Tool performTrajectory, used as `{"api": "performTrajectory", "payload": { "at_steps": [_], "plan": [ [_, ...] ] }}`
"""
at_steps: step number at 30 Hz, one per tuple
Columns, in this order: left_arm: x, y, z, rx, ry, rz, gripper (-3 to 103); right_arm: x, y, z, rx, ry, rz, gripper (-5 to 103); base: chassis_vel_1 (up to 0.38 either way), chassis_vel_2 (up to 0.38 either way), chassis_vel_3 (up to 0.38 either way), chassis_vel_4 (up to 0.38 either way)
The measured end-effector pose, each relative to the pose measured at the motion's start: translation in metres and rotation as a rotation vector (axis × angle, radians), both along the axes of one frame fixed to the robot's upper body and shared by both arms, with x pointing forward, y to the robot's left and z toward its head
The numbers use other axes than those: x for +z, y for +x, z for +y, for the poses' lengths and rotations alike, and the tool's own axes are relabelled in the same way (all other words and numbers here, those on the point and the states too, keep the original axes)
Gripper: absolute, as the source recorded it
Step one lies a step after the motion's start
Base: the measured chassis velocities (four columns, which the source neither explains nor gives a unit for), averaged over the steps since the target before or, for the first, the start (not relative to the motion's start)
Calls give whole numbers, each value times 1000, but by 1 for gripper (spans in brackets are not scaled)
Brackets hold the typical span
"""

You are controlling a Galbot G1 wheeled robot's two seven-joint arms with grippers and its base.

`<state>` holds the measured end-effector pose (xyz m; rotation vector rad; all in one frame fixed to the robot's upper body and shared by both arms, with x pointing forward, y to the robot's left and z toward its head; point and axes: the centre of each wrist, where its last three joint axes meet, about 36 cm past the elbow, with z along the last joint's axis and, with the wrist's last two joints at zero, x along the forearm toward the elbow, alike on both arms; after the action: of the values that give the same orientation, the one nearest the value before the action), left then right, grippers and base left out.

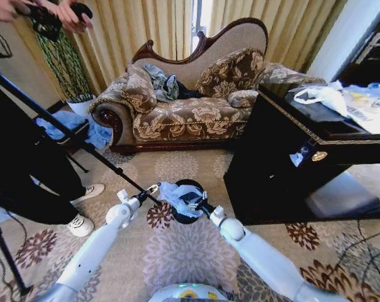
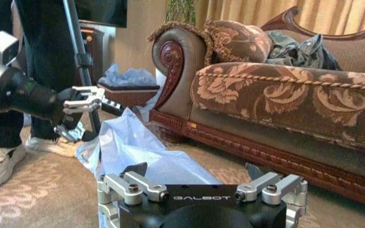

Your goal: Place a garbage bag over the trash bin.

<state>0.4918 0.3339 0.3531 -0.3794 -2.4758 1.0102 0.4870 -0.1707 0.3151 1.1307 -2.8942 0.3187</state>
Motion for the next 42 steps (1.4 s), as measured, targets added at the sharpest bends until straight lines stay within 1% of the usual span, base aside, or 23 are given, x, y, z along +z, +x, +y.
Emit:
{"api": "performTrajectory", "payload": {
  "at_steps": [5,6,7,10,12,14,15,17,19,21,24,25,28,30,34,36,38,42],
  "plan": [
    [0,1,-2,-3,-3,-3,99,-5,8,5,37,-24,18,100,0,0,0,0],
    [0,1,-1,-4,-2,-3,99,-7,12,7,44,-30,21,103,0,0,0,0],
    [0,1,-1,-4,-2,-3,99,-7,12,7,44,-30,21,103,0,0,0,0],
    [1,1,0,-5,1,-5,99,-8,25,12,70,-55,17,90,0,0,0,0],
    [1,0,0,-5,1,-5,99,-8,28,13,76,-63,16,90,0,0,0,0],
    [1,-1,1,-6,2,-6,99,-9,34,16,91,-81,8,80,0,0,0,0],
    [1,-1,1,-6,2,-6,99,-9,34,16,91,-81,8,80,0,0,0,0],
    [1,-1,1,-7,1,-7,99,-11,39,21,97,-87,4,69,0,0,0,0],
    [1,0,1,-6,1,-10,99,-12,44,25,99,-88,0,58,0,0,0,0],
    [2,0,1,-5,1,-12,99,-13,45,26,101,-89,-1,58,0,0,0,0],
    [3,3,4,0,6,-16,99,-11,50,31,109,-85,-8,41,0,0,0,0],
    [3,3,4,0,6,-16,99,-11,50,31,109,-85,-8,41,0,0,0,0],
    [6,7,7,4,11,-23,99,-5,59,33,107,-71,-17,25,0,0,0,0],
    [7,8,7,5,12,-26,99,-3,62,33,105,-66,-20,25,0,0,0,0],
    [13,17,9,8,19,-37,98,8,77,31,89,-52,-27,4,0,0,0,0],
    [13,18,9,8,20,-38,98,9,79,30,87,-51,-27,4,0,0,0,0],
    [19,24,10,6,26,-48,98,15,90,30,73,-44,-28,1,0,0,0,0],
    [24,28,11,6,31,-58,98,18,100,30,65,-41,-27,0,0,0,0,0]
  ]
}}
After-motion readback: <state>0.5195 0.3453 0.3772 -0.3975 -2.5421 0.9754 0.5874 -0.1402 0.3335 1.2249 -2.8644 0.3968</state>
